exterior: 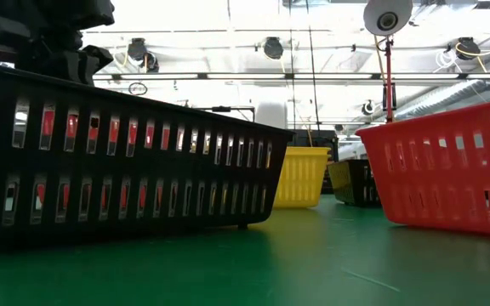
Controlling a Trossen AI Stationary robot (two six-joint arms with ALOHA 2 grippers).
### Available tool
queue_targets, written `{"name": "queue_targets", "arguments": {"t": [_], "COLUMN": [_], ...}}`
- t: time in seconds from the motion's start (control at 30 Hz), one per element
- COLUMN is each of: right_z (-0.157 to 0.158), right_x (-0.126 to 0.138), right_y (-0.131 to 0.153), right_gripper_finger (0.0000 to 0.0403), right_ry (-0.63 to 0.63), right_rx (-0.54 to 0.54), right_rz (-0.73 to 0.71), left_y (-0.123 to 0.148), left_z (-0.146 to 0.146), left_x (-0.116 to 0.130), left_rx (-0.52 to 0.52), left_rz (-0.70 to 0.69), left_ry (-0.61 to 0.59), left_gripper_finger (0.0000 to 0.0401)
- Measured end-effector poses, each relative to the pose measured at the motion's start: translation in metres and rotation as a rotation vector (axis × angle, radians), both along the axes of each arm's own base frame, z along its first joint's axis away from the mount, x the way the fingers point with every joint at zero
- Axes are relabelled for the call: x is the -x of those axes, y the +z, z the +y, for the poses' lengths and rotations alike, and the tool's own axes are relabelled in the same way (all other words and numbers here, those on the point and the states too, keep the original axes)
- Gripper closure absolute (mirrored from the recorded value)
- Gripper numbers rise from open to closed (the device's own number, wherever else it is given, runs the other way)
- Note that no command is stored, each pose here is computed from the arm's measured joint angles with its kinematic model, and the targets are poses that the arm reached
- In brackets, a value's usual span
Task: Stack baskets by color
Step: Stack the top red bin on top of the red bin
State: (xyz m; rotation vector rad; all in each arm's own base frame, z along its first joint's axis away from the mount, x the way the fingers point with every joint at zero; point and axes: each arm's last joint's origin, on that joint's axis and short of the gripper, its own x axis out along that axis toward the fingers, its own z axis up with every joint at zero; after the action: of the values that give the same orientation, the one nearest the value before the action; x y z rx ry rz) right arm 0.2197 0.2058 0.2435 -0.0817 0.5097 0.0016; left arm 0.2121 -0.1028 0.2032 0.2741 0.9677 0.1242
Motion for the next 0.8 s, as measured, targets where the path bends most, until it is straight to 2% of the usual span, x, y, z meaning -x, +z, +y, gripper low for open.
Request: {"name": "queue_targets", "arguments": {"t": [0.17,0.8], "right_z": [0.0,0.0], "right_x": [0.0,0.0], "right_y": [0.0,0.0], "right_gripper_finger": [0.0188,0.0188], "right_ry": [0.0,0.0], "right_rx": [0.0,0.001], "right_rz": [0.0,0.0], "left_y": [0.0001,-0.0001], "left_z": [-0.0001,0.0048], "left_x": [-0.0001,-0.0017], "left_rx": [0.001,-0.008], "left_rz": [-0.001,-0.002], "left_ry": [0.0,0.031], "left_gripper_finger": [0.0363,0.0359]}}
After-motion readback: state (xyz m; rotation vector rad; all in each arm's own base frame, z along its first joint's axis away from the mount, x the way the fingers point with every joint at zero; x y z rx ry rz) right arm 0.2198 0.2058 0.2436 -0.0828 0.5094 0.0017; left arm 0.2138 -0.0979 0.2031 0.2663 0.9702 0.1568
